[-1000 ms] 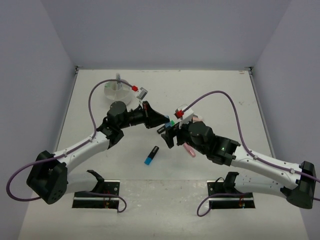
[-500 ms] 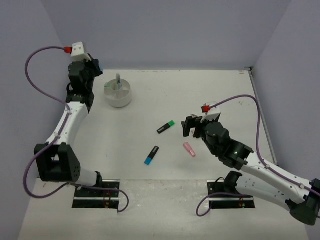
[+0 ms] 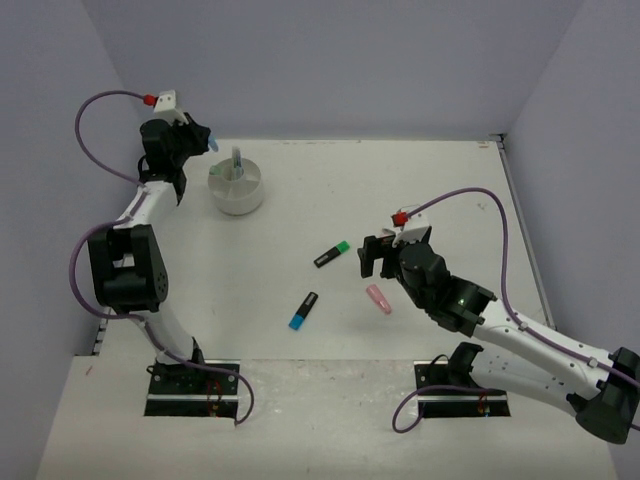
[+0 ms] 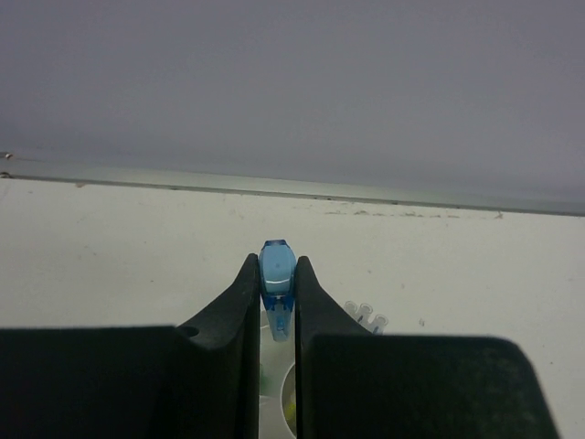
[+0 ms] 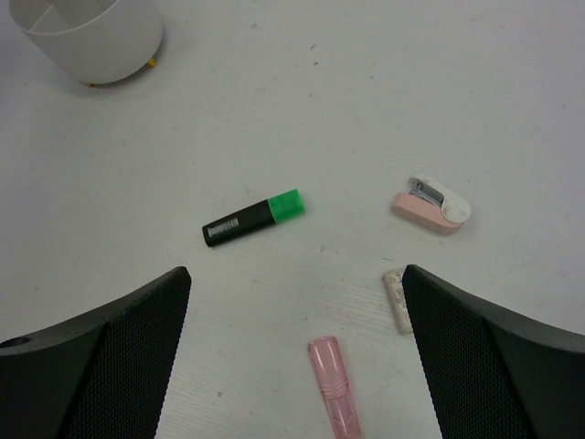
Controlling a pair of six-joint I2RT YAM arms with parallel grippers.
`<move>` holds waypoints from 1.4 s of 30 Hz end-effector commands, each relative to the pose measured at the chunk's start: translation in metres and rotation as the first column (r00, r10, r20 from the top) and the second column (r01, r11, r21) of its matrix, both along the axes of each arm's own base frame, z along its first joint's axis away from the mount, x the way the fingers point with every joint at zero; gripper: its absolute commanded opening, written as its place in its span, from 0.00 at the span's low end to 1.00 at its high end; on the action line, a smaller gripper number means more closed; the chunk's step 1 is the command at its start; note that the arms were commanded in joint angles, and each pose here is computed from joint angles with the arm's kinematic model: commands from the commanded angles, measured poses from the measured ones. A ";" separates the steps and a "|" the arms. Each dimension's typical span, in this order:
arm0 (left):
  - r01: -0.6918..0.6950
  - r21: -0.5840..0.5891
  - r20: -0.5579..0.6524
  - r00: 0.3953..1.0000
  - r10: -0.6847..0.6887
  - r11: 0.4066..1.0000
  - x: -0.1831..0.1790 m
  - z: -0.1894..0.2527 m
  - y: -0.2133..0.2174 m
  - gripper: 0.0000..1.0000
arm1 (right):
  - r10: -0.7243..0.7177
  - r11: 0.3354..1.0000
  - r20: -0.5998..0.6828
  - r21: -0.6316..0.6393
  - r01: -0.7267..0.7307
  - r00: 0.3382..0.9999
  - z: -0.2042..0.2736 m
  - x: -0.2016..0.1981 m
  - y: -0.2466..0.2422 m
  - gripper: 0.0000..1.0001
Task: Sort the stationery into containers
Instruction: Place the stationery in the storage box, then pick up the stationery from the center of the board.
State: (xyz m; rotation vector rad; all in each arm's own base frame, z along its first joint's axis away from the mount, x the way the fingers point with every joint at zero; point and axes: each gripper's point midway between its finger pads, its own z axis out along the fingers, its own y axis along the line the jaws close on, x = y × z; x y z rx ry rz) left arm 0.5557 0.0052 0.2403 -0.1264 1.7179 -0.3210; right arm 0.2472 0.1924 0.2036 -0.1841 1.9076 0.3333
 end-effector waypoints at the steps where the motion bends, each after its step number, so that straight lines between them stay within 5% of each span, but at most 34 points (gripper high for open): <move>1: 0.033 -0.032 0.055 0.998 -0.031 0.999 0.007 -0.008 -0.005 0.00 | -0.008 0.999 0.009 0.033 0.007 1.000 0.006 0.001 0.001 0.99; 13: 0.076 -0.082 -0.011 0.997 -0.077 0.994 0.001 -0.054 -0.016 0.02 | -0.004 1.000 0.000 0.007 0.004 1.000 0.002 0.004 0.004 0.99; 15: 0.053 -0.084 -0.026 0.998 -0.055 0.995 0.000 -0.058 -0.013 0.32 | -0.004 1.000 -0.003 0.003 0.004 1.000 0.001 0.005 0.005 0.99; 22: 0.036 -0.100 -0.006 0.999 -0.037 0.994 -0.003 -0.015 -0.012 0.40 | 0.039 0.998 -0.041 -0.041 -0.040 0.998 -0.013 0.004 0.010 0.99; 25: -0.017 -0.133 -0.016 1.000 0.015 0.991 -0.010 0.028 -0.007 0.56 | 0.079 0.992 -0.125 -0.084 -0.090 0.989 -0.033 0.004 0.016 0.95; 27: -0.088 -0.177 -0.008 0.996 0.088 0.980 -0.028 0.070 0.001 0.79 | 0.078 0.985 -0.220 -0.133 -0.109 0.972 -0.052 0.002 0.018 0.90; 30: -0.078 -0.263 0.042 0.995 0.092 0.962 -0.085 0.123 -0.010 0.99 | -0.017 0.959 -0.491 -0.255 -0.125 0.871 -0.095 -0.015 0.000 0.83; 35: 0.162 -0.253 0.190 0.975 -0.115 0.954 -0.185 0.147 -0.061 1.00 | -0.050 0.935 -0.694 -0.285 -0.211 0.719 -0.136 -0.038 -0.002 0.80; 42: 0.292 -0.177 0.163 0.951 -0.264 0.940 -0.245 0.116 -0.086 1.00 | -0.096 0.915 -0.812 -0.299 -0.269 0.575 -0.169 -0.047 -0.003 0.69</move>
